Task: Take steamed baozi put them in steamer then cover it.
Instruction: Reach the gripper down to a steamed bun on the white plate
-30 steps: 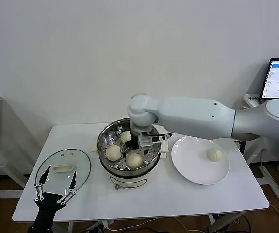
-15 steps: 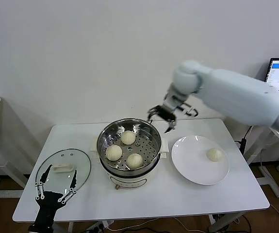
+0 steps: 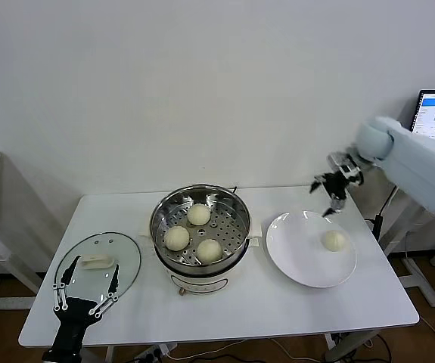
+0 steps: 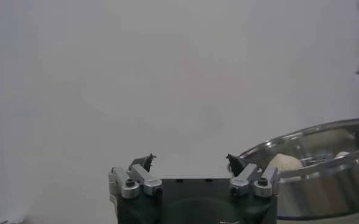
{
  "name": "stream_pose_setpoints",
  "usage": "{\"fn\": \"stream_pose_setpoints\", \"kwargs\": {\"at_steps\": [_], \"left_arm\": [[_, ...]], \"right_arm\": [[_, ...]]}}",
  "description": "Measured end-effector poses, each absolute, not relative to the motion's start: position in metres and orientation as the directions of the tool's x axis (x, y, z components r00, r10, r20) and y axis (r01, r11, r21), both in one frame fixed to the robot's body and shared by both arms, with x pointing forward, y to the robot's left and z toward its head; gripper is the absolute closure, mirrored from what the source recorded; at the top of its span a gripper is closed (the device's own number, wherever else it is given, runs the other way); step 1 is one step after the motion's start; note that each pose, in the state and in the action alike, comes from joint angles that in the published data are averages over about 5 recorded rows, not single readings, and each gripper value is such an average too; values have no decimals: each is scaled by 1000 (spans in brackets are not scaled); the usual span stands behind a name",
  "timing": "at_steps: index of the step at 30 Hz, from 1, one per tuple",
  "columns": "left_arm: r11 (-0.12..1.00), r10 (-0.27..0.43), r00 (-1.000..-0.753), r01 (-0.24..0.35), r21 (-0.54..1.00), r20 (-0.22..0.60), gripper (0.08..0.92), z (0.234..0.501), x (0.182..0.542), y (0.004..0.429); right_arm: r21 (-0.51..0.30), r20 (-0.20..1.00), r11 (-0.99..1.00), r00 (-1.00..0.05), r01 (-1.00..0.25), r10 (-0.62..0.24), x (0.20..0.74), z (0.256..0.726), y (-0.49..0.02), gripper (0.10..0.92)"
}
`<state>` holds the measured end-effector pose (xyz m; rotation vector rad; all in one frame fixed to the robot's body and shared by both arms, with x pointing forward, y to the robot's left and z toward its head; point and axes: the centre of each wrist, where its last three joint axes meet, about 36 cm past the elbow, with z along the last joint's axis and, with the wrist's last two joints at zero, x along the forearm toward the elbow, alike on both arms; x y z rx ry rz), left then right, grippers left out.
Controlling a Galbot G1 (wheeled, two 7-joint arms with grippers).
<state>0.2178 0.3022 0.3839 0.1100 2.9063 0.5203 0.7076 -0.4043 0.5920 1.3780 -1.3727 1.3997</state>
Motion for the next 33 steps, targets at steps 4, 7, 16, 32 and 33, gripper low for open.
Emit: {"fn": "stream_pose_setpoints", "kwargs": {"at_steps": [4, 7, 16, 32, 33], "left_arm": [[936, 106, -980, 41, 351, -169, 177, 384, 217, 302], [936, 110, -980, 45, 350, -167, 177, 383, 216, 301], [935, 108, -980, 43, 351, -168, 177, 382, 214, 301], [935, 101, -981, 36, 352, -168, 177, 379, 213, 303], [935, 100, -981, 36, 352, -168, 177, 379, 214, 303]], "right_arm": [[-159, 979, -122, -140, -980, -150, 702, 561, -421, 200], [-144, 982, -97, -130, -985, -134, 698, 541, -429, 200], [-141, 985, -51, -135, -989, -105, 696, 503, -437, 200], [-134, 990, -38, -132, -990, -56, 696, 471, -436, 274], [-135, 990, -37, -133, -990, -55, 696, 471, -437, 288]]}}
